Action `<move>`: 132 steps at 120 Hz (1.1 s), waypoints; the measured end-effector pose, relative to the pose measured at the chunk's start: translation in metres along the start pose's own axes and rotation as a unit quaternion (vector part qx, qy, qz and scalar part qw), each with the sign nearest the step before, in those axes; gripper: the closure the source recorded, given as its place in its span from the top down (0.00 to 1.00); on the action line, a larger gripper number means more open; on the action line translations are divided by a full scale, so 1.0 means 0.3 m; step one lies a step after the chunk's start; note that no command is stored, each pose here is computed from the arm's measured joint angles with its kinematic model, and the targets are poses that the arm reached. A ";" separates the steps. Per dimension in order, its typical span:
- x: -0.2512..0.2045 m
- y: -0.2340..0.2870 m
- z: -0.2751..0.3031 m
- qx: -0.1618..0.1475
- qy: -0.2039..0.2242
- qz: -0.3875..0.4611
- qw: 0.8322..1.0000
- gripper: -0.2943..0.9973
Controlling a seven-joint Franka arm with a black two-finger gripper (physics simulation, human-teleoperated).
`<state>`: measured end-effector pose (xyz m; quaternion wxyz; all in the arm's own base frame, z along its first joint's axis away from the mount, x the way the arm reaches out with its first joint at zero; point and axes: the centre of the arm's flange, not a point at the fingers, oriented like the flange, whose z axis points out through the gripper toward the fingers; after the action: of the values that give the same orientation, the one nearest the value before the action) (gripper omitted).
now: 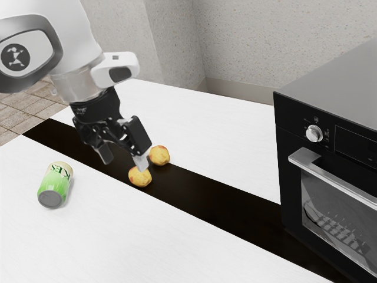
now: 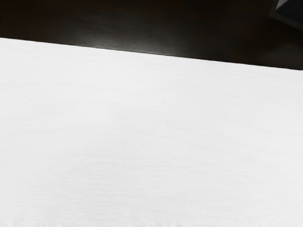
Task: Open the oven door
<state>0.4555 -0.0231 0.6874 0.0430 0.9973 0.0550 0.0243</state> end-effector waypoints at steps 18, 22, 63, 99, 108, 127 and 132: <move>-0.049 0.011 -0.024 -0.012 0.005 -0.054 0.998 0.77; -0.043 0.028 -0.020 -0.015 0.014 -0.061 0.998 0.77; -0.059 0.448 0.091 -0.133 0.135 -0.101 0.977 0.77; -0.170 0.635 0.117 -0.215 0.143 -0.182 0.949 0.77; -0.158 0.668 0.141 -0.224 0.140 -0.205 0.942 0.77; -0.128 0.712 0.169 -0.243 0.141 -0.250 0.927 0.77; -0.120 0.719 0.172 -0.247 0.142 -0.260 0.923 0.77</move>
<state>0.4456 -0.2451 0.6536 0.2846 0.8916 0.3105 0.1660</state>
